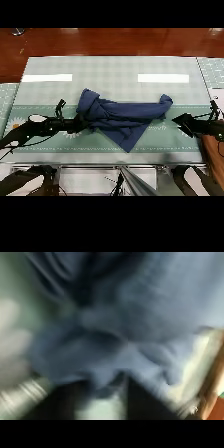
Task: Fold the shirts.
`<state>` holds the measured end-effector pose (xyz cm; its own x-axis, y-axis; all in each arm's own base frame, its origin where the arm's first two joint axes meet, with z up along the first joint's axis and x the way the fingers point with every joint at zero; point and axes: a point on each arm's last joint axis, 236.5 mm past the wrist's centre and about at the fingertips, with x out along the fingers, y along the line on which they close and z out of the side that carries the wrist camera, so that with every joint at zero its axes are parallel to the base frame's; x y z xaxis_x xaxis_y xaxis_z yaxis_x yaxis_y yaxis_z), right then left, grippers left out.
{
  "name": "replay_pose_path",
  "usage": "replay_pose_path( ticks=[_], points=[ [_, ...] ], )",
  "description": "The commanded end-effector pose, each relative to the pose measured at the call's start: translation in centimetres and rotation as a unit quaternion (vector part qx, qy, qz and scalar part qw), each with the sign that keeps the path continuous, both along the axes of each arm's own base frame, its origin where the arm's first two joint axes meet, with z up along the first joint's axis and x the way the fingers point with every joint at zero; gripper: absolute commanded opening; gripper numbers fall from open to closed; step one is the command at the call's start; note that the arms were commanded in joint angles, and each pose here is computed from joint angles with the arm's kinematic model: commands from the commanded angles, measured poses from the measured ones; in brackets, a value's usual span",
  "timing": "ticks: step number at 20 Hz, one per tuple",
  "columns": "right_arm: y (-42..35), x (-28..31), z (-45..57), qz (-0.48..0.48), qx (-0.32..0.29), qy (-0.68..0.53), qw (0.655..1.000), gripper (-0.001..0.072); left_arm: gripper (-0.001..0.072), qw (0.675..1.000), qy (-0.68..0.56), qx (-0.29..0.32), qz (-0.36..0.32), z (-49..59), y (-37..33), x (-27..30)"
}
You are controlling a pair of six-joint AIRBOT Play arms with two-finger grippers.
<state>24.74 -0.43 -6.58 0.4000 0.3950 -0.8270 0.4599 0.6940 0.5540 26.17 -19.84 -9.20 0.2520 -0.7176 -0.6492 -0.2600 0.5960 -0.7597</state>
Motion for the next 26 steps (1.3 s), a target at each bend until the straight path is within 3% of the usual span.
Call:
replay_pose_path(
  ticks=[1, 6, 18, 19, 20, 21, 24, 26],
  points=[
    [-0.5, 1.0, 0.3, -0.017, -0.005, -0.017, 1.0, 0.0626, 0.0022, 0.999, -0.034, -0.001, -0.005, 1.2, -0.9, 1.9],
    [-2.2, 3.6, 1.2, -0.053, -0.015, -0.054, 0.997, 0.0625, 0.0022, 0.997, -0.068, -0.019, -0.035, 3.7, -2.0, 3.1],
    [5.0, 13.9, -3.0, 0.084, 0.043, 0.009, 0.996, 0.0611, 0.0022, 0.997, -0.063, -0.029, -0.045, 3.9, -2.4, 2.5],
    [5.6, 14.6, -2.9, 0.095, 0.042, 0.006, 0.995, 0.0525, 0.0022, 0.996, -0.064, -0.031, -0.048, 4.1, -2.5, 2.5],
    [6.3, 15.1, -2.6, 0.109, 0.043, 0.003, 0.993, 0.0253, 0.0022, 0.996, -0.066, -0.036, -0.051, 4.5, -2.6, 2.6],
    [6.9, 15.6, -1.7, 0.128, 0.044, -0.006, 0.991, 0.0028, 0.0022, 0.995, -0.075, -0.045, -0.056, 5.6, -2.8, 3.1],
    [7.5, 18.1, 4.6, 0.192, 0.035, -0.06, 0.979, 0.0024, 0.0021, 0.981, -0.16, -0.079, -0.071, 13.1, -2.7, 6.9],
    [6.2, 21.2, 12.9, 0.206, -0.019, -0.135, 0.969, 0.0023, 0.0021, 0.955, -0.277, -0.082, -0.062, 22.6, -1.2, 10.9]
  ],
)
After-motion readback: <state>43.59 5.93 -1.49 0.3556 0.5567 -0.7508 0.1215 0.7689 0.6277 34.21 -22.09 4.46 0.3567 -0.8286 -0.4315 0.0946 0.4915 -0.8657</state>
